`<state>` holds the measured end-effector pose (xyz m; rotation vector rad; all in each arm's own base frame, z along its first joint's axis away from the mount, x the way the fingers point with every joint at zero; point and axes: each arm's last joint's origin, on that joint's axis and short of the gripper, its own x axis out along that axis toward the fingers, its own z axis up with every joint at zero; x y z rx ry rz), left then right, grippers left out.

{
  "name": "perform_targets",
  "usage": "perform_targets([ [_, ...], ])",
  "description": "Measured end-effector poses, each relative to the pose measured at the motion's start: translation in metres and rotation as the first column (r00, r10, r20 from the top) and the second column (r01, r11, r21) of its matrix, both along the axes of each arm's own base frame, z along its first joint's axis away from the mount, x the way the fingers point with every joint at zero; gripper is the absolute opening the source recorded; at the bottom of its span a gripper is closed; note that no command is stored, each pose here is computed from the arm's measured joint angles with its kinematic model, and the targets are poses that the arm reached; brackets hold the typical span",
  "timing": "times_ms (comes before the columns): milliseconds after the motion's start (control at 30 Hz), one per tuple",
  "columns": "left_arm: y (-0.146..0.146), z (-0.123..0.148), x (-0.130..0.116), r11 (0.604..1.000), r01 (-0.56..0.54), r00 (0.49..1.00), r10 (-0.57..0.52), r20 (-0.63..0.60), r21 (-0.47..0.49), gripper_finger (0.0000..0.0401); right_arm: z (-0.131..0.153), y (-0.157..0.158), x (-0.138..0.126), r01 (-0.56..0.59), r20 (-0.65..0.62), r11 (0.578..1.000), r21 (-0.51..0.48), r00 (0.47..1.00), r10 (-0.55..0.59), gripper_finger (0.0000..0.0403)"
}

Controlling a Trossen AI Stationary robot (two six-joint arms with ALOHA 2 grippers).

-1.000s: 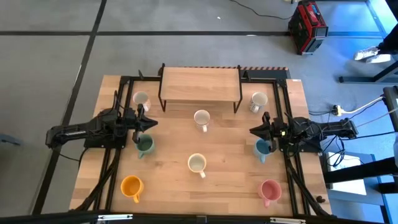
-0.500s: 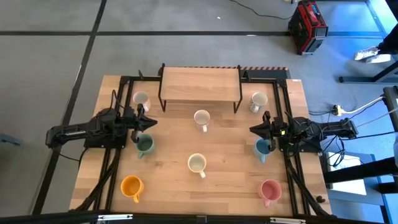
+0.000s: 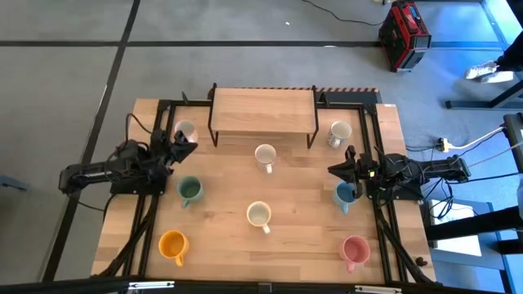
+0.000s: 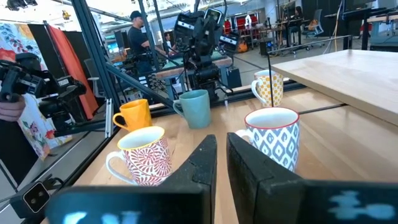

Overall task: Place coffee mugs
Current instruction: Put the gray patterned mug on the shelf

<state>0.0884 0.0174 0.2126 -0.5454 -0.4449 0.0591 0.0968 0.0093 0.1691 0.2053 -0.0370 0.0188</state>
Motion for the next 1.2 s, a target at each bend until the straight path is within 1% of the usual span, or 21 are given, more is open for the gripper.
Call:
perform_targets([
  [100, 0.001, 0.012, 0.003, 0.999, -0.036, 0.999, 0.036, -0.023, 0.019, 0.0014, 0.0, 0.0, 0.0, 0.006, 0.001, 1.0, 0.0, 1.0, -0.006, 0.0028],
  [233, 0.002, 0.028, 0.016, 0.998, -0.037, 0.994, 0.041, -0.097, 0.048, 0.0014, 0.0, 0.0, 0.0, 0.006, 0.001, 1.0, 0.0, 1.0, -0.006, 0.0028],
  [367, 0.005, 0.039, 0.036, 0.999, -0.027, 0.982, 0.034, -0.186, 0.037, 0.0014, 0.0, 0.0, 0.0, 0.006, 0.001, 1.0, 0.0, 1.0, -0.006, 0.0028],
  [600, 0.009, 0.051, 0.079, 0.999, 0.031, 0.943, -0.023, -0.333, 0.017, 0.0014, 0.0, 0.0, 0.0, 0.007, 0.0, 1.0, 0.0, 1.0, -0.007, 0.0028],
  [767, 0.007, 0.069, 0.108, 0.998, 0.055, 0.925, -0.05, -0.375, 0.003, 0.0014, 0.0, 0.0, 0.0, 0.006, 0.0, 1.0, 0.0, 1.0, -0.006, 0.0028],
  [1033, -0.008, 0.088, 0.154, 1.0, 0.03, 0.907, -0.028, -0.421, -0.003, 0.0014, 0.0, 0.0, 0.0, 0.005, 0.0, 1.0, 0.0, 1.0, -0.005, 0.0028],
  [1200, -0.021, 0.094, 0.18, 0.997, 0.082, 0.895, -0.073, -0.44, 0.002, 0.0014, 0.0, 0.0, 0.0, 0.005, 0.001, 1.0, 0.0, 1.0, -0.005, 0.0028],
])
